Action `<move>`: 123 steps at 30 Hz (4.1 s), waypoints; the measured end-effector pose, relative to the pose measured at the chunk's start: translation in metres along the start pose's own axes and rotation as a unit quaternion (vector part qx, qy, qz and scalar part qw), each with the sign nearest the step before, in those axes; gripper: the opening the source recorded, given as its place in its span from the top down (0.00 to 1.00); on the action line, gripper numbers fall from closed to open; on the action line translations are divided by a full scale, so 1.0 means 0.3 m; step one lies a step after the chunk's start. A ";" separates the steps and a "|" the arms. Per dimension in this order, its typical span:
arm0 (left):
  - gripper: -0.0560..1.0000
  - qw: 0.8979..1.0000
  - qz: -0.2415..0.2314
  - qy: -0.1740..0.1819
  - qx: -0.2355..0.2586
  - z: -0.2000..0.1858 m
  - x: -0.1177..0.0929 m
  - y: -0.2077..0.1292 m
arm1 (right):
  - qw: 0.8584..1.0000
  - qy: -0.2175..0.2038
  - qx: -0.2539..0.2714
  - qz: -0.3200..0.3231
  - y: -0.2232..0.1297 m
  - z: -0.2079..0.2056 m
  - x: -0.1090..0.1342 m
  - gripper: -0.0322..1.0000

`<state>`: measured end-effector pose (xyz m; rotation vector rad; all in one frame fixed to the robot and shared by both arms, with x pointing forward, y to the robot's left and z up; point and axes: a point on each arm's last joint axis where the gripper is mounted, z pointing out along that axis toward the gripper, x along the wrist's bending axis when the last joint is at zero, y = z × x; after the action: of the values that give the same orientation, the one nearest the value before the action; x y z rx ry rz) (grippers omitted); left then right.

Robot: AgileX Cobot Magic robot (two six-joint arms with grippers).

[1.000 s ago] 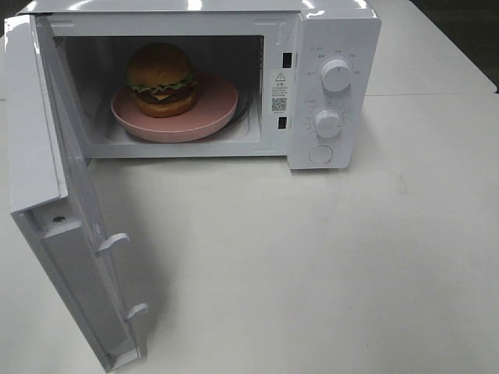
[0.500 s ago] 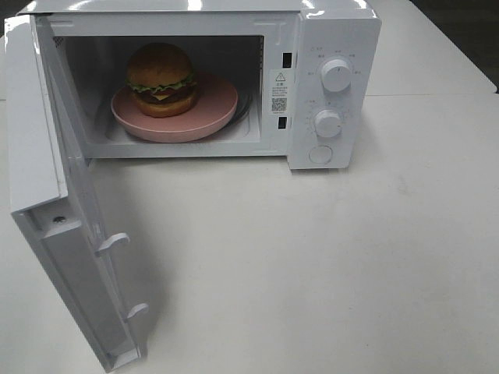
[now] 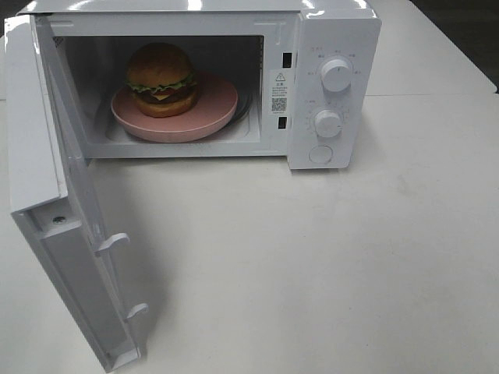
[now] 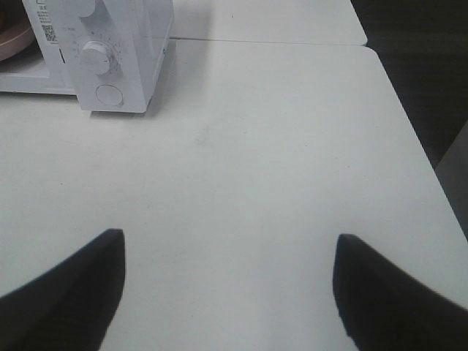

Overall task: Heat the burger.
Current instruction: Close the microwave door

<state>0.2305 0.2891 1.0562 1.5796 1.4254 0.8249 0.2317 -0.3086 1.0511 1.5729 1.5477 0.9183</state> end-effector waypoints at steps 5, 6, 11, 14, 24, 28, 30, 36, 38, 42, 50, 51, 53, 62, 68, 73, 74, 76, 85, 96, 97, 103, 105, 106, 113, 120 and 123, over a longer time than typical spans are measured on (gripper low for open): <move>0.02 1.000 0.000 0.000 0.000 0.000 0.000 0.000 | 1.000 0.000 0.000 0.000 0.000 0.000 0.000 0.23; 0.02 1.000 0.000 0.000 0.000 0.000 0.000 0.000 | 1.000 0.000 0.000 0.000 0.000 0.000 0.000 0.23; 0.02 1.000 0.000 0.000 0.000 0.000 0.000 0.000 | 1.000 0.001 0.000 0.000 0.000 0.000 0.001 0.23; 0.02 1.000 0.000 0.000 0.000 0.000 0.000 0.000 | 1.000 0.001 0.000 0.000 0.000 0.000 0.000 0.23; 0.02 1.000 0.000 0.000 0.000 0.000 0.000 0.000 | 1.000 0.001 0.000 0.000 0.000 0.000 0.001 0.23; 0.02 1.000 0.000 0.000 0.000 0.000 0.000 0.000 | 1.000 0.003 0.000 0.001 0.000 0.000 0.001 0.23; 0.02 1.000 0.000 0.000 0.000 0.000 0.000 0.000 | 1.000 0.003 0.000 0.001 0.000 0.000 0.001 0.23; 0.02 1.000 0.000 0.000 0.000 0.000 0.000 0.000 | 1.000 0.003 0.000 0.001 0.000 0.000 0.001 0.23; 0.02 1.000 0.000 0.000 0.000 0.000 0.000 0.000 | 1.000 0.003 0.000 0.001 0.000 0.000 0.002 0.23; 0.02 1.000 -0.004 0.004 0.000 0.000 0.003 0.000 | 1.000 0.003 0.000 0.001 0.000 0.000 0.002 0.23; 0.02 1.000 -0.008 0.012 0.001 0.000 0.007 0.000 | 1.000 0.003 0.000 0.001 0.000 0.000 0.002 0.23; 0.02 1.000 -0.008 0.012 0.001 0.000 0.007 0.000 | 1.000 0.003 0.000 0.001 0.000 0.000 0.002 0.23; 0.02 1.000 -0.008 0.012 0.001 0.000 0.007 0.000 | 1.000 0.003 0.000 0.001 0.000 0.000 0.002 0.23; 0.03 1.000 -0.008 0.013 -0.020 -0.016 0.006 0.039 | 1.000 0.004 0.000 0.001 0.000 0.000 0.002 0.23; 0.26 1.000 -0.014 0.016 -0.004 0.046 0.016 0.099 | 1.000 0.003 0.001 0.001 0.000 0.000 0.002 0.23; 0.58 0.999 -0.019 0.018 0.025 0.093 0.023 0.122 | 1.000 0.003 0.001 0.001 0.000 0.000 0.002 0.23; 0.74 0.999 -0.022 0.018 0.039 0.121 0.027 0.134 | 1.000 0.003 0.001 0.001 0.000 0.000 0.002 0.23; 0.80 0.998 -0.023 0.019 0.048 0.147 0.032 0.147 | 1.000 0.003 0.001 0.001 0.000 0.000 0.002 0.23; 0.95 0.999 0.008 0.028 0.017 0.288 0.057 0.142 | 1.000 0.003 0.001 0.001 0.000 0.000 0.002 0.23; 0.95 0.994 -0.006 0.056 -0.098 0.382 0.088 0.057 | 1.000 0.003 0.001 0.001 0.000 0.000 0.002 0.23; 0.95 0.994 -0.006 0.056 -0.098 0.382 0.088 0.057 | 1.000 0.003 0.001 0.001 0.000 0.000 0.002 0.23; 0.95 0.979 0.008 0.078 -0.188 0.382 0.101 0.062 | 1.000 0.003 0.001 0.001 0.000 0.000 0.002 0.23; 0.95 0.978 0.010 0.079 -0.190 0.384 0.102 0.063 | 1.000 0.003 0.001 0.001 0.000 0.000 0.002 0.23; 0.95 0.978 0.017 0.080 -0.190 0.391 0.103 0.064 | 1.000 0.003 0.001 0.001 0.000 0.000 0.002 0.23; 0.95 0.985 0.022 0.085 -0.150 0.467 0.115 0.057 | 1.000 0.003 0.001 0.001 0.000 0.000 0.002 0.23; 0.95 0.988 0.010 0.046 -0.145 0.554 0.105 0.059 | 1.000 0.003 0.001 0.001 0.000 0.000 0.002 0.23; 0.95 0.989 0.020 0.009 -0.148 0.581 0.085 0.060 | 1.000 0.003 0.001 0.001 0.000 0.000 0.002 0.23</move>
<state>0.3966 0.2880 0.9947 1.3785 1.2227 1.0262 0.2317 -0.3080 1.0510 1.5749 1.5518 0.9251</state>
